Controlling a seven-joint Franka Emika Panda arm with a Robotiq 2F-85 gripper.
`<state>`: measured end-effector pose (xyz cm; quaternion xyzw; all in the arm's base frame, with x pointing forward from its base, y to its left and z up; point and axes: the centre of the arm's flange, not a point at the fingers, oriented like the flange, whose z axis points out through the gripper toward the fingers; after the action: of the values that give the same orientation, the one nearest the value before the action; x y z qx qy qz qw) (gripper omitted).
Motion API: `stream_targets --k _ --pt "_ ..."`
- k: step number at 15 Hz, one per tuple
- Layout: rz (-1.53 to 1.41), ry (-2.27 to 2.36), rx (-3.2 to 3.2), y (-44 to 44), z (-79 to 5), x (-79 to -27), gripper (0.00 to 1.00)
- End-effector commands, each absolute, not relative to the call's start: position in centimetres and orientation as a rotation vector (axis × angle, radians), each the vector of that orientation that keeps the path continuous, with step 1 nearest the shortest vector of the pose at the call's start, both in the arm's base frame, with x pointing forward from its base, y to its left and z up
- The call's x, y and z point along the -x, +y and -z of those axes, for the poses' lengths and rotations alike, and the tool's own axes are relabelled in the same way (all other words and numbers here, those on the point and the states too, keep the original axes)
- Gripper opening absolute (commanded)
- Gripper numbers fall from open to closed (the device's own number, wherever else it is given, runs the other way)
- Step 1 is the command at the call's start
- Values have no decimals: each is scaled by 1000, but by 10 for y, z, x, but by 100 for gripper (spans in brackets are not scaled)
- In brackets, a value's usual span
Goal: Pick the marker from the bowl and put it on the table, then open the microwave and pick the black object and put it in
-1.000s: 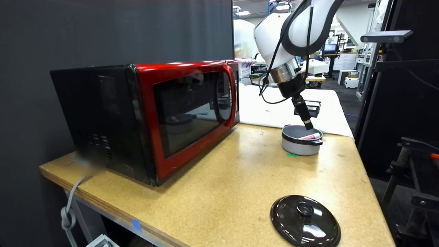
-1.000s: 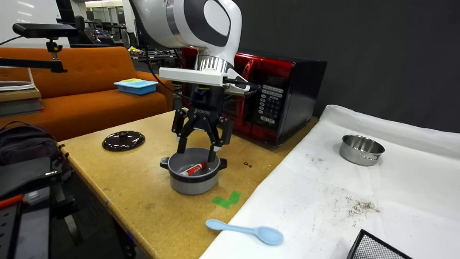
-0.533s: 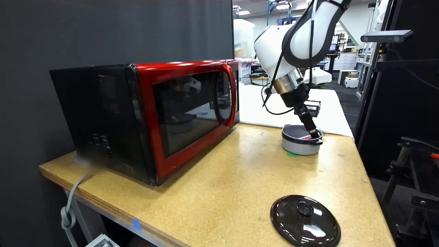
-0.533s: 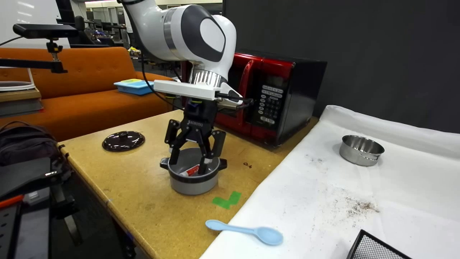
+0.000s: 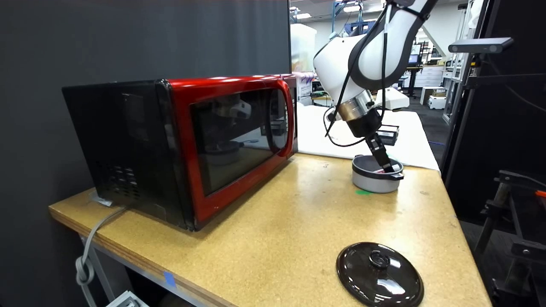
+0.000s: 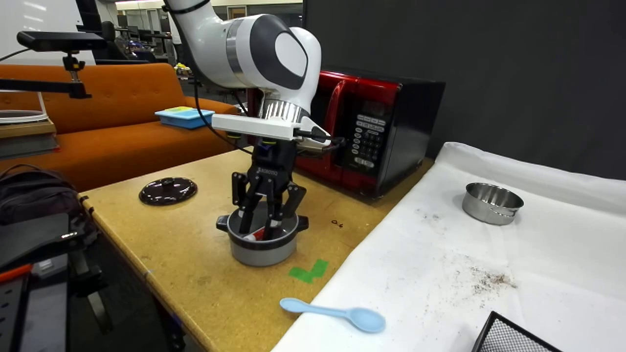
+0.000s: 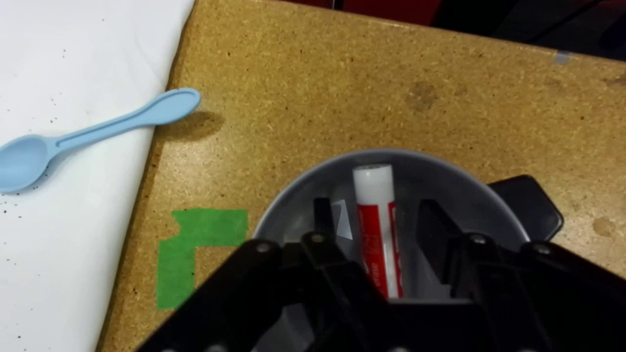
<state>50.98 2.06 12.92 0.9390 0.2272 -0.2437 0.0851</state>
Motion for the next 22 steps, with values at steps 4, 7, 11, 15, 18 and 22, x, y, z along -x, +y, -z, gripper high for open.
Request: stream_targets --k 4,7,11,15,18,22 --pt "754 632 -2773 14 -117 -510 0" --pt "751 615 -2792 10 -126 -508 5" --pt "692 580 -2828 7 -212 -510 5" --pt "651 482 -2797 6 -311 -513 5" --pt "534 380 -2849 -9 -349 -520 5" --pt "410 241 -2975 -58 -349 -543 5"
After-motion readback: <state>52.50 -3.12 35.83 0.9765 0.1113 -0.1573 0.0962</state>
